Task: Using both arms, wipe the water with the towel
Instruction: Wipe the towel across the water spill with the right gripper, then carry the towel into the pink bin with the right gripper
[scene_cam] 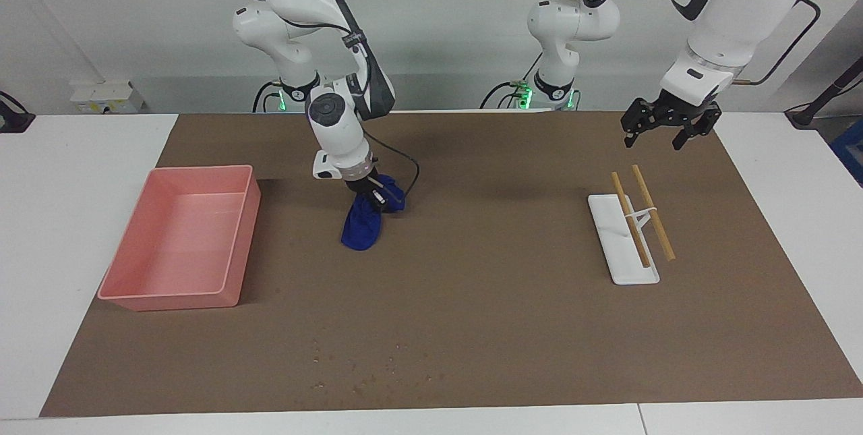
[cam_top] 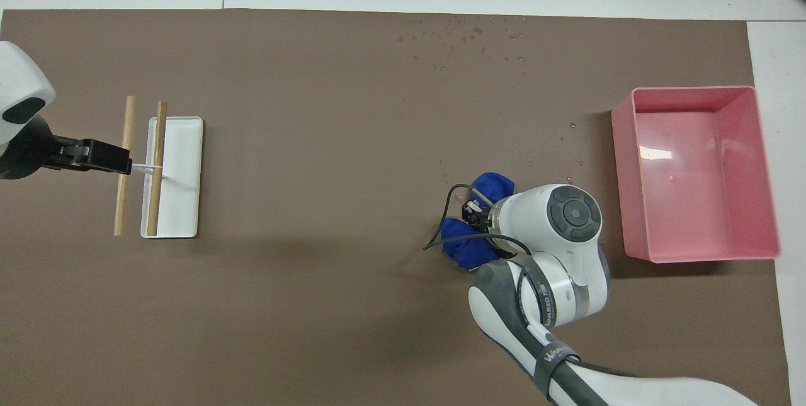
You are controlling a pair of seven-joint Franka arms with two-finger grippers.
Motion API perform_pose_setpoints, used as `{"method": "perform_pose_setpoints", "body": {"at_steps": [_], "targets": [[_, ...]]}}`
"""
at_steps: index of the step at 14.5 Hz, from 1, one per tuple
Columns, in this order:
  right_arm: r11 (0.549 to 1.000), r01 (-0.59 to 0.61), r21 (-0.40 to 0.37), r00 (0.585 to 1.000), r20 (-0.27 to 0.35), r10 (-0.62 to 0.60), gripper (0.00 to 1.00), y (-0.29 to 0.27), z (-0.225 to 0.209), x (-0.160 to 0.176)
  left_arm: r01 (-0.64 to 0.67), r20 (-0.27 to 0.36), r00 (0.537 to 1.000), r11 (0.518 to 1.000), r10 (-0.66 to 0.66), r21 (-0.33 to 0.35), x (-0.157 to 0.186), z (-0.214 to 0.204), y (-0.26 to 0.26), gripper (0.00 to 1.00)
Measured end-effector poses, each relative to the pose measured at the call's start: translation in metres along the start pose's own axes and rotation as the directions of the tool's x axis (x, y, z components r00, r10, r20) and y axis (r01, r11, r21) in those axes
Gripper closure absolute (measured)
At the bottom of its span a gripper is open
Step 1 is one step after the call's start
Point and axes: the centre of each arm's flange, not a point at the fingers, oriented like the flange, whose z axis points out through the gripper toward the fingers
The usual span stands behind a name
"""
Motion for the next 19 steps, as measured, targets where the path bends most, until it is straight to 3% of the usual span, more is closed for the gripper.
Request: {"method": "perform_pose_setpoints", "body": {"at_steps": [4,7,11,14,16,19], "targets": [[0.992,0.116,-0.050,0.993,0.039,-0.114,0.89,0.010,0.000,0.001,0.013,-0.006,1.000,1.000,-0.013,0.000,0.000,-0.001,-0.006,0.00],[0.971,0.226,-0.077,0.974,0.035,-0.224,0.89,0.015,-0.002,0.007,0.030,-0.006,1.000,1.000,-0.030,0.000,0.000,-0.001,-0.015,0.00],[0.932,0.350,-0.088,0.937,0.028,-0.349,0.89,0.032,-0.009,0.045,0.033,-0.006,0.999,0.999,-0.033,-0.001,-0.001,-0.001,-0.016,0.00],[0.923,0.378,-0.076,0.926,0.010,-0.378,0.89,0.044,-0.023,0.083,0.032,-0.006,0.999,0.999,-0.032,-0.001,-0.001,-0.001,-0.016,0.00],[0.927,0.371,-0.062,0.928,-0.002,-0.371,0.89,0.040,-0.053,0.095,0.032,-0.006,0.999,0.999,-0.032,-0.001,-0.001,-0.001,-0.016,0.00],[0.936,0.351,-0.015,0.936,-0.040,-0.351,0.89,0.039,-0.149,0.107,0.032,-0.006,0.999,0.999,-0.032,-0.001,-0.001,-0.001,-0.016,0.00]]}}
